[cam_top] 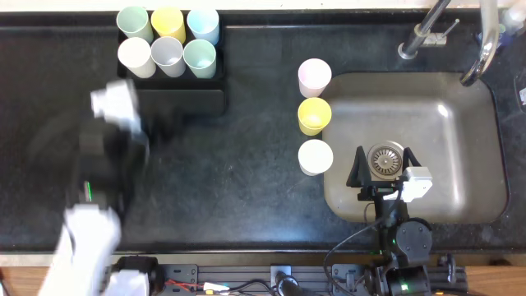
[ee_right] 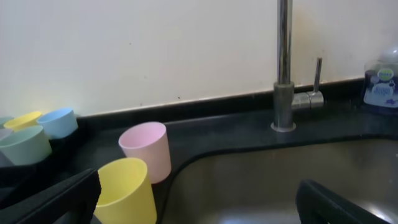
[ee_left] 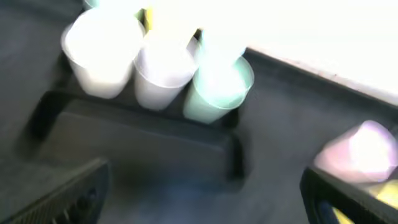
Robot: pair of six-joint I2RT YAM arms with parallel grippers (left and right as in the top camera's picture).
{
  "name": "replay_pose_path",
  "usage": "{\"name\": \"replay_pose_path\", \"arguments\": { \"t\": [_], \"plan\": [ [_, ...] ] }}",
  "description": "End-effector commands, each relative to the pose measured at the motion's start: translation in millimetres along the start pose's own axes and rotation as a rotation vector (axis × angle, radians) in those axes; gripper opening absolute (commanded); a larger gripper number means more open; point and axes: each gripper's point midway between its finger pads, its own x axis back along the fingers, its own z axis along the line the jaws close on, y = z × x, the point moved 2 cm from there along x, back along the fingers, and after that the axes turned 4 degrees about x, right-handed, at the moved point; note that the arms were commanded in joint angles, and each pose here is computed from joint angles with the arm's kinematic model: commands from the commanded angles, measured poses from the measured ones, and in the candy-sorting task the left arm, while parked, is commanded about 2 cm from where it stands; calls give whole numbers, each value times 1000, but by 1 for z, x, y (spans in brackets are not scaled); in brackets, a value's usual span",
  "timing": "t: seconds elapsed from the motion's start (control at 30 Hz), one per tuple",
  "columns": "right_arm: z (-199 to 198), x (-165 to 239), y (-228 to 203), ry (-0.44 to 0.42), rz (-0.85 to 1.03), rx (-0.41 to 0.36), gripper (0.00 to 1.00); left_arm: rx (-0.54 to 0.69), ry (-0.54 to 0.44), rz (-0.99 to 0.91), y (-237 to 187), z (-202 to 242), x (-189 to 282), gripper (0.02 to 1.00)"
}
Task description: Store Cups
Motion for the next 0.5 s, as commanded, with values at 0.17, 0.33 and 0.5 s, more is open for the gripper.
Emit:
{"name": "replay_pose_path", "arguments": {
  "t": [0.17,0.33,0.5],
  "plan": [
    [-1,0,-3,1,-1,-5,998,-85,-337,288,60,-200,-128,996],
    [-1,0,-3,1,-1,-5,996,-206,-71,378,3,-225,-146,998],
    [-1,0,-3,1,-1,-5,998,-311,114,505,-57,-210,-146,998]
  ]
}}
